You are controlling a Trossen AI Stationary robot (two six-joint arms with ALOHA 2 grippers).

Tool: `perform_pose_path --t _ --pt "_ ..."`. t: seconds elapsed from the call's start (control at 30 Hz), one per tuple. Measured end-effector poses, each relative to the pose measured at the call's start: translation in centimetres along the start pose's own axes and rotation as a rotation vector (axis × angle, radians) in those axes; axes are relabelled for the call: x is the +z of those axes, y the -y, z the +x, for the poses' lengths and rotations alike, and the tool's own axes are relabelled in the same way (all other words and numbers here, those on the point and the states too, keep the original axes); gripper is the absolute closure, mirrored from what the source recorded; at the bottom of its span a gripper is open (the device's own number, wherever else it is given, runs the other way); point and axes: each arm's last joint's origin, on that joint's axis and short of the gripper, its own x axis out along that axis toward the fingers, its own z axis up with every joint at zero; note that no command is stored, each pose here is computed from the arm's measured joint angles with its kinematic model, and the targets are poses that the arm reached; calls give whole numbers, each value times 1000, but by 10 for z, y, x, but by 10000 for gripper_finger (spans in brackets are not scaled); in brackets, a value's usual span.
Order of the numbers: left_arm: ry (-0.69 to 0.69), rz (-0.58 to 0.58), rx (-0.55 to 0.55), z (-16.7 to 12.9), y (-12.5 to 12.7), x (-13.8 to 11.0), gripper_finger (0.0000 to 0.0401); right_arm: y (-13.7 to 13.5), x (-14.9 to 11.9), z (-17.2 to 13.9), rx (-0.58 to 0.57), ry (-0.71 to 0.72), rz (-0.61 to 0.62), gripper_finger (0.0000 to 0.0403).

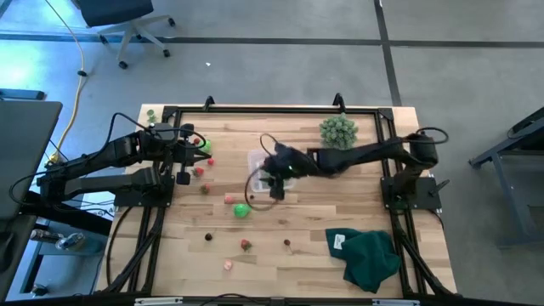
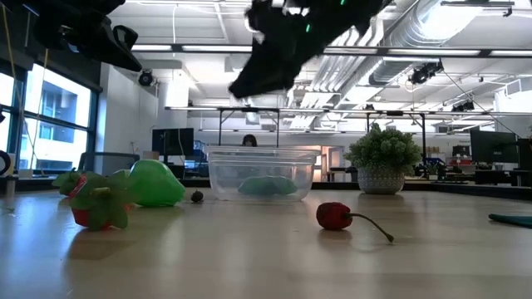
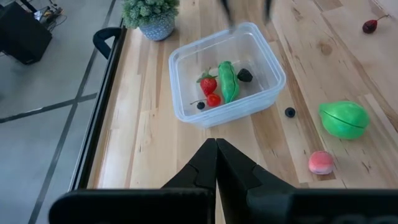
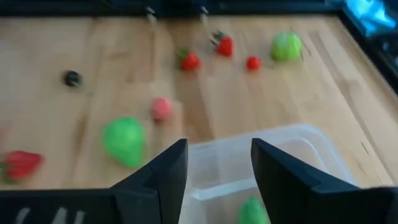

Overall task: Pick and placing Produce into tupperware
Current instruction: Put the red cherry into the transparent bin

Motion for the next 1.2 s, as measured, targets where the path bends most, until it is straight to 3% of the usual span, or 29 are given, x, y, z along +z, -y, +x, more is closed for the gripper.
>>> perform_pose_path --t 0.13,0.3,0.5,0.7,1.03,1.2 --pt "0 0 0 0 0 0 400 -35 6 -17 -58 33 -11 234" --pt "0 0 0 0 0 0 400 -80 -6 -31 -178 -9 -21 234" --pt "0 0 0 0 0 0 400 -131 -51 -42 -172 -20 39 234" --pt "0 0 0 0 0 0 400 -166 -100 -56 -92 -40 202 234" --pt "0 0 0 0 0 0 400 -183 -136 -58 28 55 296 234" --pt "0 0 0 0 0 0 400 -187 -149 -36 68 57 199 234"
